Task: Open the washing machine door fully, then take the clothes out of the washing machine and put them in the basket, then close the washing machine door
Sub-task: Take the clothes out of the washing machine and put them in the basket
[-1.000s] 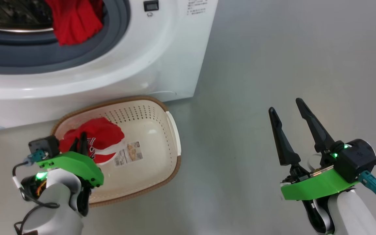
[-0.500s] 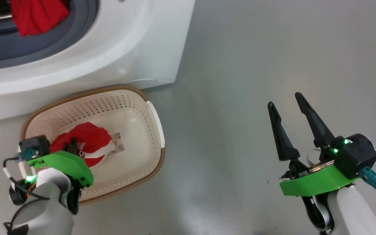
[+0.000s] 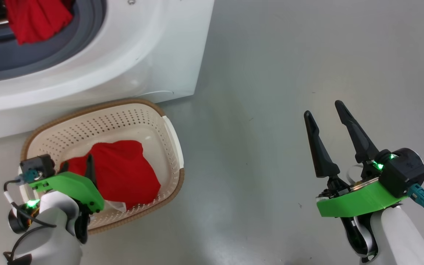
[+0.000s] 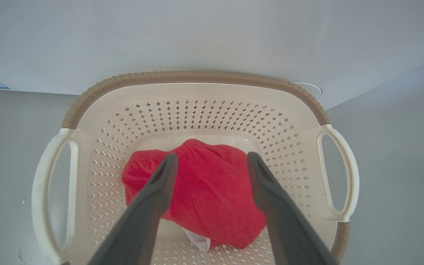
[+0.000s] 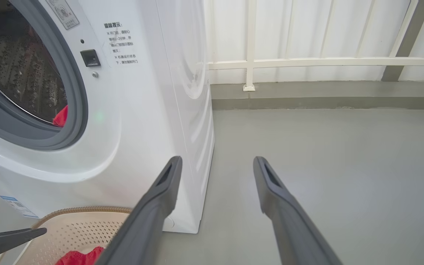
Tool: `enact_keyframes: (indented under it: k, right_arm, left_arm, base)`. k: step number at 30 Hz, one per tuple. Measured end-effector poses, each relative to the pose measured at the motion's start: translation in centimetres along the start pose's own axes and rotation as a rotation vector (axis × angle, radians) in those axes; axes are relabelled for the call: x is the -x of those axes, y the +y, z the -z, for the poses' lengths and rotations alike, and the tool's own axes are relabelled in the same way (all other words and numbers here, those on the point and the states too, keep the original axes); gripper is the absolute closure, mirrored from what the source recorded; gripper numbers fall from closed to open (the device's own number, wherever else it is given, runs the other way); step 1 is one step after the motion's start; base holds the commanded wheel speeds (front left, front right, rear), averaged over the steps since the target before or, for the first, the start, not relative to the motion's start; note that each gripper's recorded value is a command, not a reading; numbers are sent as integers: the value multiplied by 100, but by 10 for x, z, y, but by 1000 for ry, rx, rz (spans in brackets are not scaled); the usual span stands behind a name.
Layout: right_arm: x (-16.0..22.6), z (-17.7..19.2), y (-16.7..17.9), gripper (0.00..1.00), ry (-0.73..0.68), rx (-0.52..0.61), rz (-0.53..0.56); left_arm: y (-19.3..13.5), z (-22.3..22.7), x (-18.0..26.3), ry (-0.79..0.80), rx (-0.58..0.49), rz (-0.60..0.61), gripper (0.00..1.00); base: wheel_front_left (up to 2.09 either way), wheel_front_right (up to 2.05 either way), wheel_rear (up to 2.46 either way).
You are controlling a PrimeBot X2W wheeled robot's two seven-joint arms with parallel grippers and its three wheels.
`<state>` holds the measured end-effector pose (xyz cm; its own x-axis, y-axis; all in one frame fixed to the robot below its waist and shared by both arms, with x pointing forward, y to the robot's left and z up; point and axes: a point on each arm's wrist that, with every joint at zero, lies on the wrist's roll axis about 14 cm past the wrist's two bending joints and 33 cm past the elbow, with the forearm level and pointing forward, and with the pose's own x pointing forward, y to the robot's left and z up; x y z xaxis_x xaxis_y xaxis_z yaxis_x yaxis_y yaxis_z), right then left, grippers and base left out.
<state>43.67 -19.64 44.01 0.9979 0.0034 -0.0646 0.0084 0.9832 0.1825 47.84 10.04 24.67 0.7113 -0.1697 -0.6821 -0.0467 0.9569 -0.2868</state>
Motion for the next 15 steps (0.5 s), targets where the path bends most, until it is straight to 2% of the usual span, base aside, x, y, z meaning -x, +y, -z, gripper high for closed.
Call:
enact_keyframes:
  k: [10,15]
  right_arm:
    - [0,-10,9,0,-26,-18,-22]
    - [2,-17,9,0,-44,-19,-20]
  left_arm:
    - [-6,-20,15,-64,27,17,0]
    - [-16,-52,27,-185,48,60,0]
  base:
    - [0,0,0]
    - [0,0,0]
